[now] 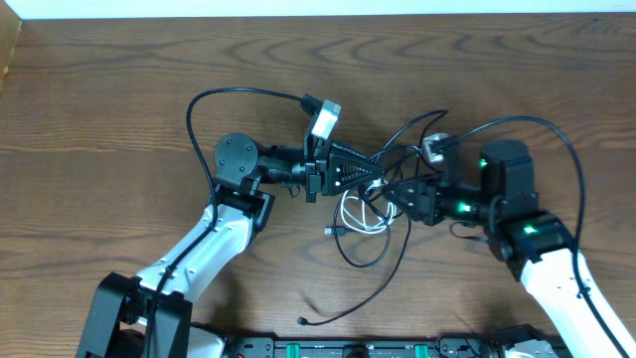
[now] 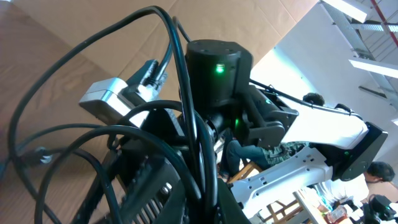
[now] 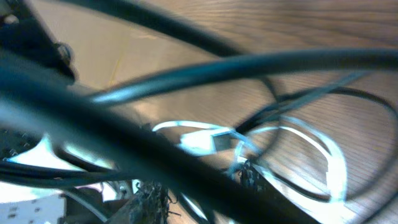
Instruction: Untangle cables
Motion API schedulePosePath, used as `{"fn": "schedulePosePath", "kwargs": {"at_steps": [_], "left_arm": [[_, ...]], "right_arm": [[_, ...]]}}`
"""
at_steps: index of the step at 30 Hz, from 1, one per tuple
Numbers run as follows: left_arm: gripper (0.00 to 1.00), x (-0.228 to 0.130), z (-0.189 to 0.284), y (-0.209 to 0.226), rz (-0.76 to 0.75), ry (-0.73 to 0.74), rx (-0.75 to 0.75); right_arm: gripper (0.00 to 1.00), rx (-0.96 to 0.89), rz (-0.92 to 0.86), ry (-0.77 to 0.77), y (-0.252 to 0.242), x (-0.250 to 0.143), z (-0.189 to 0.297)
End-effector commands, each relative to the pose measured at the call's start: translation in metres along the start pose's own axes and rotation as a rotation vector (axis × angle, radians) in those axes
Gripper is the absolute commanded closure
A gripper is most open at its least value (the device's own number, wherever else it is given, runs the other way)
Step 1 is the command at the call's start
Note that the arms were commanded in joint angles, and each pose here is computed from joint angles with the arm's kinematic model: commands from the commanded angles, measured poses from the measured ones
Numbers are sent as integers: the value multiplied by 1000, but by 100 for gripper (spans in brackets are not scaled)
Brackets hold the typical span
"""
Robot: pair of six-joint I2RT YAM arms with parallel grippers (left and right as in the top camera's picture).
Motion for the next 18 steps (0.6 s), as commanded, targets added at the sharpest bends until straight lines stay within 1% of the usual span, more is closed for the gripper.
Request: {"fn": "schedulePosePath", "kwargs": {"at_steps": [1,5,10,14,18], "left_arm": [[92,2,-1,-4,-38,10,-10],[92,6,-1,-2,-30,-30,5],[92,21,1,5,-1,-167,52],[92,34,5,18,156,-316,110],[92,41,10,30,315,-414,144]], "right_arm": [[61,-67,49,-73,-8,12,24],[60,-59,31,-129,-4,14,49],[55,2,32,-118,15,6,57],[57,14,2,-70,19,-4,53],[58,43,-13,-14,25,-13,46]]}}
Point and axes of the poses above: each gripper's point midway between its finger pads, its own z axis back along the fingers, its own y axis along the line the jaws close on, x = y × z, the point moved 6 cm from there along z, back along the fingers, and after that the axes turned 14 degrees about z, right-handed, at the moved point
